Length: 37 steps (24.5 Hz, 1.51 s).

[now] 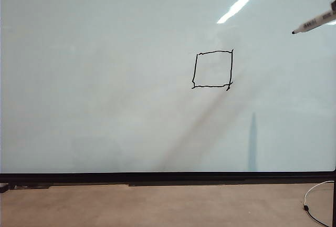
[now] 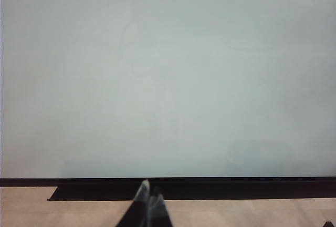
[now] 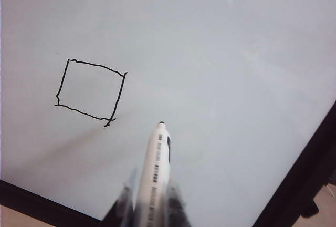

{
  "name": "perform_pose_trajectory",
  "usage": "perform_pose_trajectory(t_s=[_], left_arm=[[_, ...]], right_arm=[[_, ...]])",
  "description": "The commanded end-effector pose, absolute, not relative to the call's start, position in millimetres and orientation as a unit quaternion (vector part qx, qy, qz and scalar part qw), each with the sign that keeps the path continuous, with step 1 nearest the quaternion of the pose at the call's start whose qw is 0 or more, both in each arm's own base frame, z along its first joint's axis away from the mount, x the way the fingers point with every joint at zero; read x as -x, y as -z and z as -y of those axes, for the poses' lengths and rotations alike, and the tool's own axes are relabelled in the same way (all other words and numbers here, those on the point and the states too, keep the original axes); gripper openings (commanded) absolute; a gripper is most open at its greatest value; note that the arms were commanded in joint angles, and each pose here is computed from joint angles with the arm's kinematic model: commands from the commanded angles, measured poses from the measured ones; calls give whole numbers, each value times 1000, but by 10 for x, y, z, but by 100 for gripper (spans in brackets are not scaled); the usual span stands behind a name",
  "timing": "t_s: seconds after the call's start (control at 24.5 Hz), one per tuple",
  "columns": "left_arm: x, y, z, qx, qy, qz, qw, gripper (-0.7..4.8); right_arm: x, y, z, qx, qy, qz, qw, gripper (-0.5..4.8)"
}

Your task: Pick up the pen on the shelf to the right of the whiteboard and draw a rectangle.

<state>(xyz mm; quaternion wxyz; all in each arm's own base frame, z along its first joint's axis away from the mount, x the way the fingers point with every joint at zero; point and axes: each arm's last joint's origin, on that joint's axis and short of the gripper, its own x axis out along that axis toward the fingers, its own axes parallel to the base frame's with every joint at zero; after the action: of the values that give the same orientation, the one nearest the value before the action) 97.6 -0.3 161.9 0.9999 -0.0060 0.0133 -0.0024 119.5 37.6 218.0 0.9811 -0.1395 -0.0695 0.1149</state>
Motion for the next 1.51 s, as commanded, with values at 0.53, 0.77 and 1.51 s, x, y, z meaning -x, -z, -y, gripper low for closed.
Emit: perform_pose_trajectory(t_s=[0.53,0.77,1.51], left_arm=[[-975,-1635,3,4,3,-9,1000,-4],[-975,-1635,3,4,3,-9,1000,-4],[-975,-1635,3,4,3,-9,1000,-4]], right_arm=[[-1099,-1873,-337,99,-103,78,987,-5],[-1061,-1789,-320,91,-97,74,988,-5],[-971,-1737,-280,95,-85,54,990,-5]])
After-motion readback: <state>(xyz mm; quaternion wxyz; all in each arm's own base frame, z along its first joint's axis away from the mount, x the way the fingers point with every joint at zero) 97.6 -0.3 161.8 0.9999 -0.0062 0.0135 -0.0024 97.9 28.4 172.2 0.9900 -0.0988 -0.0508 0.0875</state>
